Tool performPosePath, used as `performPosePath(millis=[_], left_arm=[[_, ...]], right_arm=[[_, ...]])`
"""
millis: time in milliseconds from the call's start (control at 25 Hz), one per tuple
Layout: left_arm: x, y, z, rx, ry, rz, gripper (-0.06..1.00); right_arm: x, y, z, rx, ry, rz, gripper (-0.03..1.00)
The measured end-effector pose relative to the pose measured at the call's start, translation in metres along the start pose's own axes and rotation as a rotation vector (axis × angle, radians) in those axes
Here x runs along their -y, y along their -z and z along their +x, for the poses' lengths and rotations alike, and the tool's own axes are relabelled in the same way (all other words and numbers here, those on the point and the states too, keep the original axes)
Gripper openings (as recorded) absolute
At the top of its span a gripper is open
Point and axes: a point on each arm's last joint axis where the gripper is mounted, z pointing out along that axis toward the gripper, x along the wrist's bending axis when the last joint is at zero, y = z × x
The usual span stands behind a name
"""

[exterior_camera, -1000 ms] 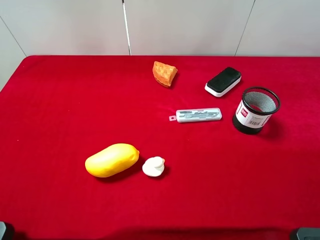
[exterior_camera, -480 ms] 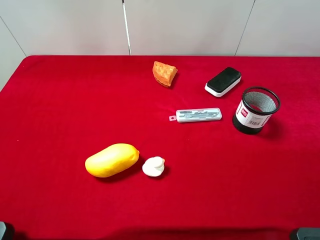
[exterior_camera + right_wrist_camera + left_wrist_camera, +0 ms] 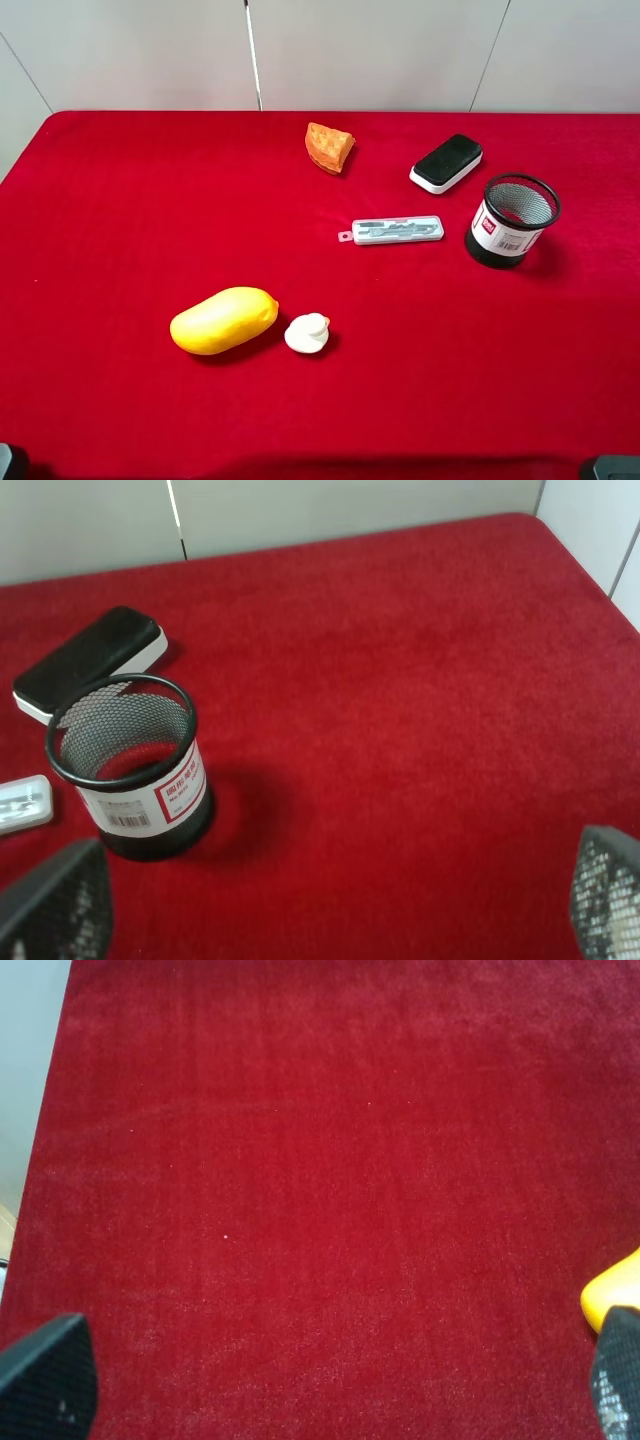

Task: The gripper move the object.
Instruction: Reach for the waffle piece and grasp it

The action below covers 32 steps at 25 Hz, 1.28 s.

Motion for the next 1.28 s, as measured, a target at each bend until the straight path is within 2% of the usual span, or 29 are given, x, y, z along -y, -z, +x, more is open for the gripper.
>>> performPosePath(millis=[1280], left_arm=[[0.0000, 0.0000, 0.0001, -0.001, 0.000, 0.000, 0.98]], right_arm=[[-0.0001, 0.0000, 0.0000, 0.000, 0.000, -0.001, 0.69]])
